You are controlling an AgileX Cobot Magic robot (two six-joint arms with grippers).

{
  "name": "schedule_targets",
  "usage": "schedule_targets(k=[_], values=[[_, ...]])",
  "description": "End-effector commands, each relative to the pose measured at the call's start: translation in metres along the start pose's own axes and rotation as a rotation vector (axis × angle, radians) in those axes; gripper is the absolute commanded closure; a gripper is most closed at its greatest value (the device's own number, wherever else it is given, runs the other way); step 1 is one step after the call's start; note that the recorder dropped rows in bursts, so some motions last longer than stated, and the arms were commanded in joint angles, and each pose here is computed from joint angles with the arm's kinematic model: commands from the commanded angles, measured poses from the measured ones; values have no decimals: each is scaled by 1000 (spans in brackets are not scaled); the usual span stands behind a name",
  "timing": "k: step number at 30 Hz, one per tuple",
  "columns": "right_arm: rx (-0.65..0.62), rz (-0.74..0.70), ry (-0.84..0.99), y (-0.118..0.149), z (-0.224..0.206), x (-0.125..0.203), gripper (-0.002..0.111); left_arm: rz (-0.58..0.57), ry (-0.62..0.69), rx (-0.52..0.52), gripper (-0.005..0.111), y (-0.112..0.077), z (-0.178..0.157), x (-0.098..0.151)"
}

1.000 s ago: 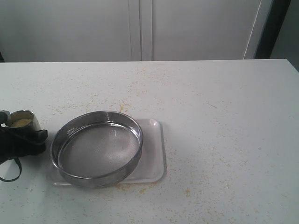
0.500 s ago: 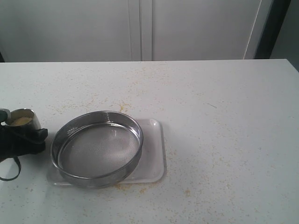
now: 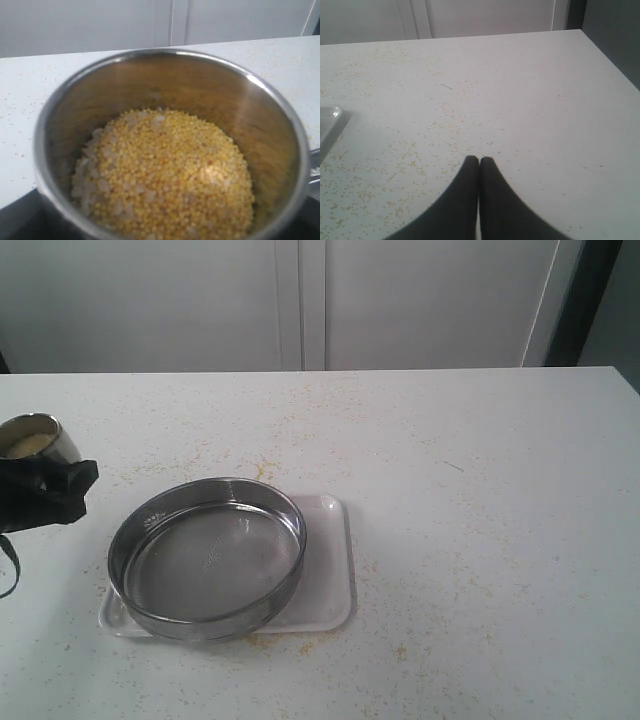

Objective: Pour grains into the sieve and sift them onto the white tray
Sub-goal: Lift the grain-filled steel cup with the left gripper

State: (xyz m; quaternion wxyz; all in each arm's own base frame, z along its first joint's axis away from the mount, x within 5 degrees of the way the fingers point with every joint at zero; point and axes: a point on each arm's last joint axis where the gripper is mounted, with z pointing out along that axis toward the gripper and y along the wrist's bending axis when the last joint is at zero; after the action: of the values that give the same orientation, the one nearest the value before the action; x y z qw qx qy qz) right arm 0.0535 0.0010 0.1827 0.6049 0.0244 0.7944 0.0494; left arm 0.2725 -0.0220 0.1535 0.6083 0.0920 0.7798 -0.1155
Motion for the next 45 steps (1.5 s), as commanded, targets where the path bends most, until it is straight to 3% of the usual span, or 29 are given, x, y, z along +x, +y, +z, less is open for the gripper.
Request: schedule_targets(k=[1,4,13,17,33,45], values=[[5,4,-17,0,0,0,108,-43,-38,-14,106,-3,-16,-15],[5,4,-17,0,0,0,108,-92,21,-32,106,-6,-28,-23],[5,4,-17,0,0,0,108,-29,37,-94,106,-10,-60,-52],[5,4,-17,0,0,0,108,-1,80,-129,106,-10,-68,-54],[5,4,-17,0,0,0,108,-37,77,-146,107,-7,-65,-62],[5,4,-17,0,0,0,108,81,275,-105,107,-27,-39,-68]])
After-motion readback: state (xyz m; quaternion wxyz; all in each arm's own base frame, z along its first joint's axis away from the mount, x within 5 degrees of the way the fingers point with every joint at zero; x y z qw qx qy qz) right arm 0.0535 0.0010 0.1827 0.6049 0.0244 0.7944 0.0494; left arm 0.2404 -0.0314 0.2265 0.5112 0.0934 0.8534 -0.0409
